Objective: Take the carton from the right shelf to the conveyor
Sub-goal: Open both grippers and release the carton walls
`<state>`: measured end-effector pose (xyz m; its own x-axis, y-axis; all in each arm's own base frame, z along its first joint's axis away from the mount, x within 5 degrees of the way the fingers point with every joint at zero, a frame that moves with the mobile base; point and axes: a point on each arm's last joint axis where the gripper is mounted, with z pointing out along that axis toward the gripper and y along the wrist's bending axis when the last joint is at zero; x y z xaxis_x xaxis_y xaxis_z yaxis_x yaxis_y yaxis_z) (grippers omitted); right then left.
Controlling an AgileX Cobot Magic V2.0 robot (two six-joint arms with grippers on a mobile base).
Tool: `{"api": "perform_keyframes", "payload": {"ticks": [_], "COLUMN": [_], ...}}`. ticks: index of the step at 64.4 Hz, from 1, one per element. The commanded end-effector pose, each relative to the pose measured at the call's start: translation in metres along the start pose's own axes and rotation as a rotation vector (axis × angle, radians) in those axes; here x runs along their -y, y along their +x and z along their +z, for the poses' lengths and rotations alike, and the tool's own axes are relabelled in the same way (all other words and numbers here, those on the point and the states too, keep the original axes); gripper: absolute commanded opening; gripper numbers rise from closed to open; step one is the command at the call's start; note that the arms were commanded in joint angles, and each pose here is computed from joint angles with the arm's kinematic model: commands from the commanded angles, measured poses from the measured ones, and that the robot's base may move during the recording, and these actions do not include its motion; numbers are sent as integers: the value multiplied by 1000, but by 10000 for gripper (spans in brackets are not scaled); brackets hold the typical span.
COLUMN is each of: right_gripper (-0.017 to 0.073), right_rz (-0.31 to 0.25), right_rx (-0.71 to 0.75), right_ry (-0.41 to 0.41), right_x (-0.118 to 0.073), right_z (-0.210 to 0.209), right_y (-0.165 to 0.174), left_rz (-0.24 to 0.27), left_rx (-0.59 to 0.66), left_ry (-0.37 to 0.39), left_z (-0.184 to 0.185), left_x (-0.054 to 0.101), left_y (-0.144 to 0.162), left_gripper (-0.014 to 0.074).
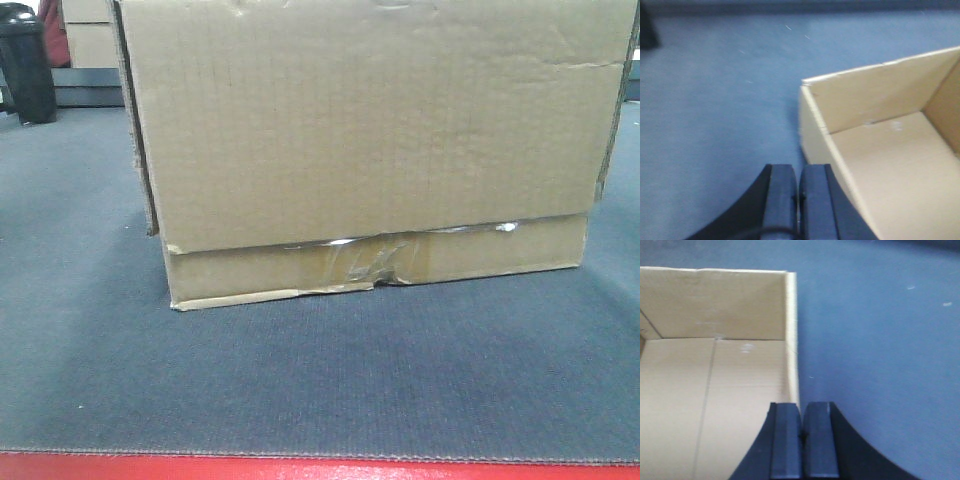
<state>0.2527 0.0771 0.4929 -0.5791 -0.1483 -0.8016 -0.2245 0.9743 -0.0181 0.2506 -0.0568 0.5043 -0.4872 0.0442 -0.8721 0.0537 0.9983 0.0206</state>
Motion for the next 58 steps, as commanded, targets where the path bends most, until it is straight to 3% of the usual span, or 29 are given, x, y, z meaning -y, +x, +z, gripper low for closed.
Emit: {"api": "perform_keyframes", "payload": {"ticks": [1,10,19,31,45,58], "right_gripper": [-69,-69,-69,-69,-69,-69], "right_rz": [5,0,-16,-33,-41,-42], "right_rx": [28,60,103,243,425,633], "right_ry": [58,95,77,44,10,-19], "right_x": [9,15,15,16,16,15], "right_z": [-16,-28,-33,-43,-53,-65], "right_y": [14,51,98,157,213,247], "left_rz": [23,40,46,-4,-1,0], "left_rx": [25,46,99,244,419,468], "left_ry": [-24,-11,26,99,168,187], "left_z": [-12,-20,-27,-41,-57,-60], "left_x": [-7,-11,-14,-18,-21,-24], "left_y": [11,43,85,142,198,231], "left_gripper": [27,23,23,23,23,23]}}
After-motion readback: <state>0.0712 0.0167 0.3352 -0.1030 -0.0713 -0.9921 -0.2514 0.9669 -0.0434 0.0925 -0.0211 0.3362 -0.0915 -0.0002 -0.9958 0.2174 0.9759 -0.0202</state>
